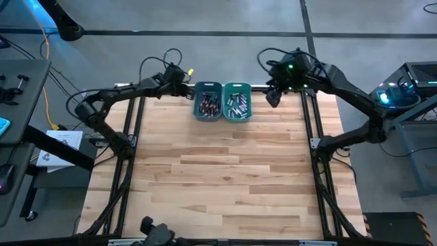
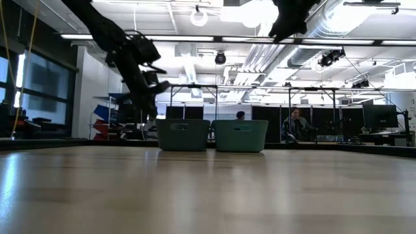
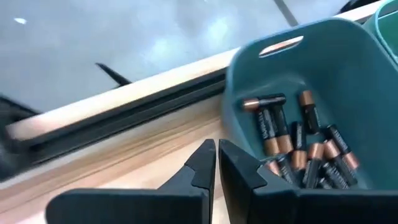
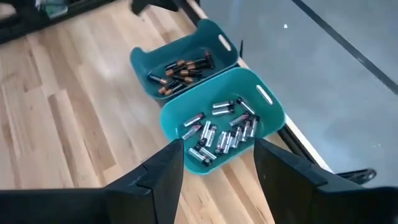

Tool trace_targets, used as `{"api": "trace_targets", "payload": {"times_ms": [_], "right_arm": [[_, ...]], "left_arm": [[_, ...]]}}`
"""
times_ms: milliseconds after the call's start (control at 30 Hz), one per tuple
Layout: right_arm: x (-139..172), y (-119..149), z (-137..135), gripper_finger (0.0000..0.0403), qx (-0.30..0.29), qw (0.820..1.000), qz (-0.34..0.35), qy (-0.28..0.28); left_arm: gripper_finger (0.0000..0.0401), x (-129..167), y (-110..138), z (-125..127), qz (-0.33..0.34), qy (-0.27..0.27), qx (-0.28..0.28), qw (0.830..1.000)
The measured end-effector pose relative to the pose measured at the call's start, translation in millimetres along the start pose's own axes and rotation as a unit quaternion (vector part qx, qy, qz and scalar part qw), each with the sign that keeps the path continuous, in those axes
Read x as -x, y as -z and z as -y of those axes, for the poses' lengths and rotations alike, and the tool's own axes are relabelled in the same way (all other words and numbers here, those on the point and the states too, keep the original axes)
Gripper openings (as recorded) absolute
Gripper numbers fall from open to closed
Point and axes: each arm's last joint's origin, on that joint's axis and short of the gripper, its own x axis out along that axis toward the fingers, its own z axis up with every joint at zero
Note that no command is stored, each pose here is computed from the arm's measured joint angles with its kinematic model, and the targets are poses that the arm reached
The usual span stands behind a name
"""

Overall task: Sort batteries
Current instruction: Return to Home Position

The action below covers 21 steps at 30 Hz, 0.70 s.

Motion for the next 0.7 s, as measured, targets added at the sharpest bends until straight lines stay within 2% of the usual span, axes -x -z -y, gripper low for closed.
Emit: {"api": "trace_targets", "payload": {"times_ms": [167, 333, 533, 700], "right_arm": [[7.4, 32.5, 8.4, 0.0184, -0.069, 0.996, 0.049, -0.018], [20.2, 84.6, 5.3, 0.0183, -0.162, 0.975, 0.147, -0.035], [18.4, 137.4, -0.1, 0.0183, -0.211, 0.924, 0.297, -0.116], [-12.6, 171.4, -2.7, 0.0183, -0.247, 0.864, 0.393, -0.192]], "left_arm": [[0.0012, 39.0, -4.6, -8.2, 0.011, -0.017, -0.030, 0.999], [0.0012, 93.7, -10.7, -8.1, 0.076, 0.005, -0.053, 0.996], [0.0012, 152.8, -9.5, -5.6, 0.165, 0.046, -0.038, 0.984], [0.0012, 180.9, -3.1, -5.3, 0.197, 0.072, -0.019, 0.978]]}}
